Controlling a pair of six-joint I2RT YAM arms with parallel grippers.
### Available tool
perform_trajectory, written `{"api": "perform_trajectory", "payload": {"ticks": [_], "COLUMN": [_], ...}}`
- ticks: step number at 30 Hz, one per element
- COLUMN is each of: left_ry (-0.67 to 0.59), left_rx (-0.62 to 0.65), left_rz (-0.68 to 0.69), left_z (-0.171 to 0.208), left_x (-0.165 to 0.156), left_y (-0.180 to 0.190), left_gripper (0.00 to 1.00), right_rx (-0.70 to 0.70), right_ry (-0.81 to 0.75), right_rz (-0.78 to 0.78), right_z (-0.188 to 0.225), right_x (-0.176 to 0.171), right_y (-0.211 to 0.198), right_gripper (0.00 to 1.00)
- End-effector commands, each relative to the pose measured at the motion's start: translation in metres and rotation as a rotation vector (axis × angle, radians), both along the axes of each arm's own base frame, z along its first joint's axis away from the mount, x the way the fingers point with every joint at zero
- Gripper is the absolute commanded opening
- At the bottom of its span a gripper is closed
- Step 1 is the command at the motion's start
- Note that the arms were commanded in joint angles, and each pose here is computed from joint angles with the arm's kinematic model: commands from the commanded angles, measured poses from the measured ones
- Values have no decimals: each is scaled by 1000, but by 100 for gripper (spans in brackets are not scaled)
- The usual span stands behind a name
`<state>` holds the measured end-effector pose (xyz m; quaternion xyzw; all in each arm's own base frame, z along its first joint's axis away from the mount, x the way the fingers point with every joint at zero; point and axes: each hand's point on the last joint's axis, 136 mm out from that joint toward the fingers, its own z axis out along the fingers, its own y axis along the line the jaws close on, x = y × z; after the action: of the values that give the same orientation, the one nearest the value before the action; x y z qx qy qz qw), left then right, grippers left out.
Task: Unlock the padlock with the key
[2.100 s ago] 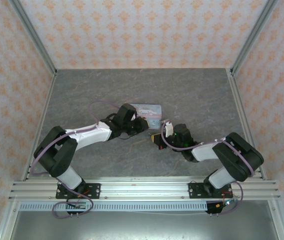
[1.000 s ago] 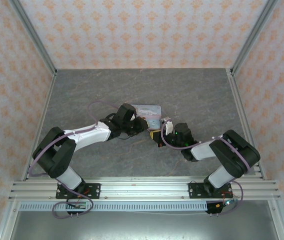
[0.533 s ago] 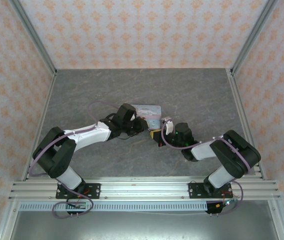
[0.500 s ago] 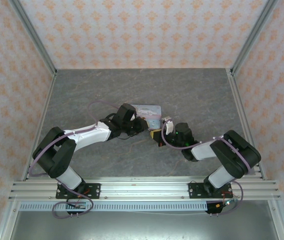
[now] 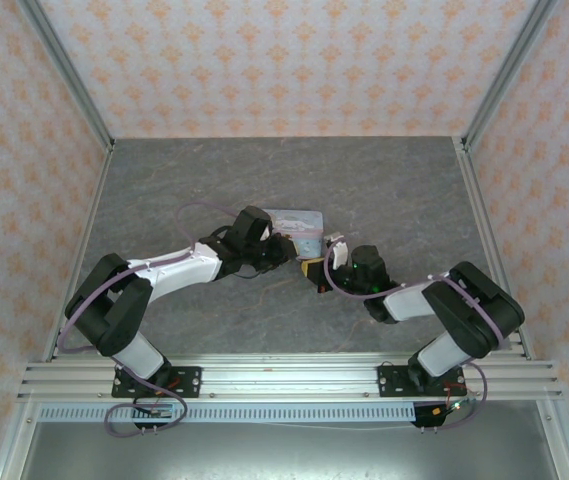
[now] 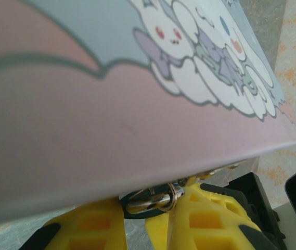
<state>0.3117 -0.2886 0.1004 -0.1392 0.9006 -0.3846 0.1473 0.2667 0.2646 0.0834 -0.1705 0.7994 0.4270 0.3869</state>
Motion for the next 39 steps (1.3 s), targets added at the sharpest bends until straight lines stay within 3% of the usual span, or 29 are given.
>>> {"api": "perform_trajectory", "payload": {"ticks": [1,39], "left_ry": [-44,-25], "left_rx": [-75,-95], "left_rz": [-17,20], "left_z": [26,27], "left_x": [6,5], "left_y": [-10,0], "left_gripper": [16,14], "right_rx": [50,27], "right_ry": [-48,-63], "right_rz": [17,33], "right_z": [14,15], "right_x": [6,-2], "right_y": [7,0], "right_gripper": [0,0]}}
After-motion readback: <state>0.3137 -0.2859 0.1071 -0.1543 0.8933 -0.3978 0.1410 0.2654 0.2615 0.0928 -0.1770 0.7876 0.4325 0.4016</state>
